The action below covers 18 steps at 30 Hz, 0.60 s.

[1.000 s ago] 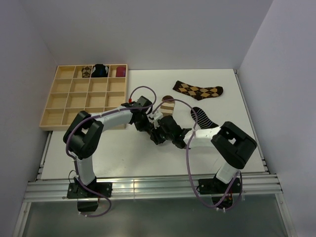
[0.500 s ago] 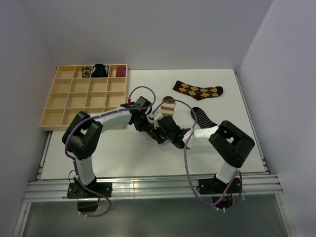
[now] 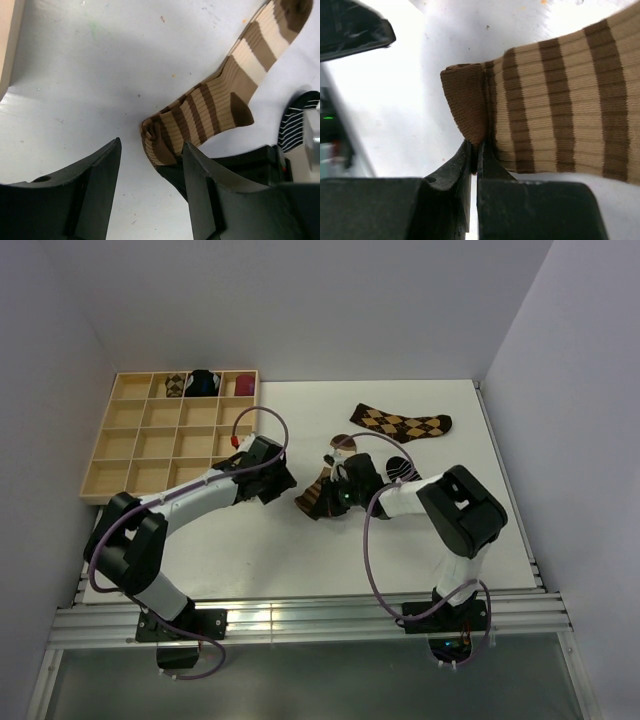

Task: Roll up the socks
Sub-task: Roll the sock at the center of the board.

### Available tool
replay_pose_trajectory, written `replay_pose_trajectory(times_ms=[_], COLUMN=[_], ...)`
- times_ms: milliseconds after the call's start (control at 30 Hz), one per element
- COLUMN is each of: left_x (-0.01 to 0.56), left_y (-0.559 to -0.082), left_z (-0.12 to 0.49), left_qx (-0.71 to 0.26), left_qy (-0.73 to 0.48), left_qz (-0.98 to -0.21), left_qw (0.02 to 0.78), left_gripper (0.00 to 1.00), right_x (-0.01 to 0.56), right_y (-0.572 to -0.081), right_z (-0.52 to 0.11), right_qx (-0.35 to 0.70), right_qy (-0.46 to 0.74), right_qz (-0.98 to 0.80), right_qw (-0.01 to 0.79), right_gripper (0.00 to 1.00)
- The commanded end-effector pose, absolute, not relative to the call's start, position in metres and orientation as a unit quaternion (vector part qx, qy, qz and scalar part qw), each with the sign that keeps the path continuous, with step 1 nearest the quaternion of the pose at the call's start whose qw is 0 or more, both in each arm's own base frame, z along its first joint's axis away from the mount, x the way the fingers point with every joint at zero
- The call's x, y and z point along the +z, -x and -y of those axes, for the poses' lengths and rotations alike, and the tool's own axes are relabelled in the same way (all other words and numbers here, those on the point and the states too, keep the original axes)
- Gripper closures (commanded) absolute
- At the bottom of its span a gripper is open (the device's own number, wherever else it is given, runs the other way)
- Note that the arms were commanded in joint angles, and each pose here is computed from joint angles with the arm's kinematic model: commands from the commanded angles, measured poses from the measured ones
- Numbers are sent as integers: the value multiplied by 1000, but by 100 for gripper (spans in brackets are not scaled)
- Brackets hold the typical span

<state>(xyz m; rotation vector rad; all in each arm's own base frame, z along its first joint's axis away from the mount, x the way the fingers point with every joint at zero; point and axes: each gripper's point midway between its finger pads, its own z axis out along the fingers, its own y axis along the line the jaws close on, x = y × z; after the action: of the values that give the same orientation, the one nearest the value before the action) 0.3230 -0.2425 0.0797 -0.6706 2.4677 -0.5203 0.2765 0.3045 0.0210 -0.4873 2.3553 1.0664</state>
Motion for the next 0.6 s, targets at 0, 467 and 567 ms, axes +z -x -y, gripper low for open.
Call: replay_pose_trajectory(times_ms=[0,467,567], left_x=[98,82,77], left_y=[-332,-321,-319], left_z=[247,267,272], left_qx=[-230,-267,-272], left_qy=[262,237,234], left_qz=[-890,-892,-893], left_qw=[294,278,271], left_gripper=[42,41,41], right_x=[39,16,11], right_y=[-270,-278,-278], right_z=[-317,-296,-294], right_qx=[485,548,535], right_qy=[147,5,7], right_qz=[-839,-830,-839], right_qw=[199,104,98], right_gripper=[100,100,100])
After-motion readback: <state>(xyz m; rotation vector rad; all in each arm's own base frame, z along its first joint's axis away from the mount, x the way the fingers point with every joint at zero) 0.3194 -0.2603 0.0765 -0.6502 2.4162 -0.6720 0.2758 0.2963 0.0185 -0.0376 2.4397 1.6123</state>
